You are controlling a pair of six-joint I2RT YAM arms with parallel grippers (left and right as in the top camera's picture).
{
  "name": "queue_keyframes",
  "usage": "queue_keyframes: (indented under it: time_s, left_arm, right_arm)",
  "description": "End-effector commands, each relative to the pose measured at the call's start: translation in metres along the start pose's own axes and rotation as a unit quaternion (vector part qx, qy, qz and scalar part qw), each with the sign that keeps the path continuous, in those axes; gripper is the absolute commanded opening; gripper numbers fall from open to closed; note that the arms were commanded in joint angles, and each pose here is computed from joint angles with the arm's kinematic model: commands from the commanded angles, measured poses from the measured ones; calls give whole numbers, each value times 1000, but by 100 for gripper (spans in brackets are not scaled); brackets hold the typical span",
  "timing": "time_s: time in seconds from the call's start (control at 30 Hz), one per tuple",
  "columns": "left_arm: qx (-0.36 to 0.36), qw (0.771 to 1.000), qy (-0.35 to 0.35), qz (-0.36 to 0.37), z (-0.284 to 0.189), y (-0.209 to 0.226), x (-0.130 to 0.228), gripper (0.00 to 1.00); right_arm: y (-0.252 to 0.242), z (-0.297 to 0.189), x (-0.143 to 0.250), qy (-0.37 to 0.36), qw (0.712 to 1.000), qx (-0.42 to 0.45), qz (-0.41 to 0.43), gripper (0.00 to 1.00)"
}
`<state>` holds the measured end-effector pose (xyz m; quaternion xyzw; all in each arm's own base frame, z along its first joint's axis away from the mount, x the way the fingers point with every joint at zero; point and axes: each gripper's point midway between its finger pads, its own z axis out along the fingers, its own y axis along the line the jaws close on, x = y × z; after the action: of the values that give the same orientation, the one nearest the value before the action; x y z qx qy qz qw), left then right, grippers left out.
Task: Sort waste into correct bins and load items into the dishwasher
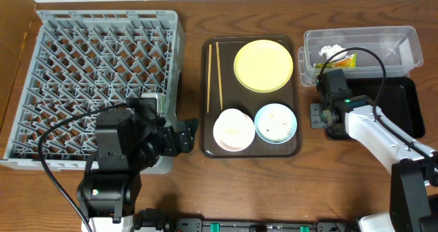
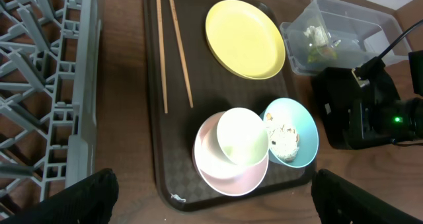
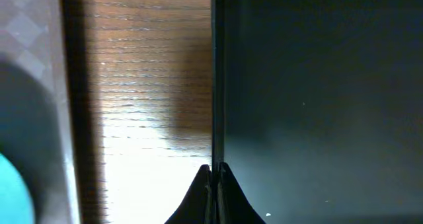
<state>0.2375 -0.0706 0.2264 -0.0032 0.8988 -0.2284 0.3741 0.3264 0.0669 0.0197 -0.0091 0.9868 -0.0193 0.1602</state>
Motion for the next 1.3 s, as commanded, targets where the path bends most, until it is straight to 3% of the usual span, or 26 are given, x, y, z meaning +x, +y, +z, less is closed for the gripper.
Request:
queue_keyframes:
  time_s: [0.0, 0.1, 0.3, 0.4, 0.5, 0.6, 1.1, 1.27]
  left_arm:
    - [10, 1000, -8, 6, -5, -7, -6, 94]
    - [10, 1000, -8, 6, -5, -7, -6, 94]
    - [10, 1000, -8, 6, -5, -7, -6, 94]
    - [10, 1000, -8, 6, -5, -7, -6, 94]
    - [10, 1000, -8, 6, -5, -7, -6, 94]
    - [10, 1000, -8, 6, -5, -7, -6, 94]
    - [10, 1000, -8, 6, -5, -7, -6, 94]
    - [10, 1000, -8, 6, -5, -7, -6, 94]
  right_arm:
    - [16, 1, 9, 21, 998, -44, 31, 29]
    - [19, -7, 5, 11, 998, -55, 32, 40]
    - [64, -64, -10, -45, 980, -192, -31, 39]
    - [82, -94, -11, -70, 968, -237, -44, 33]
    - [95, -106, -4, -68, 965, -249, -45, 18]
    - [97, -99, 5, -58, 971, -223, -60, 20]
    - [88, -15, 10, -9, 991, -113, -66, 8]
    - [93, -27, 2, -24, 989, -129, -66, 9]
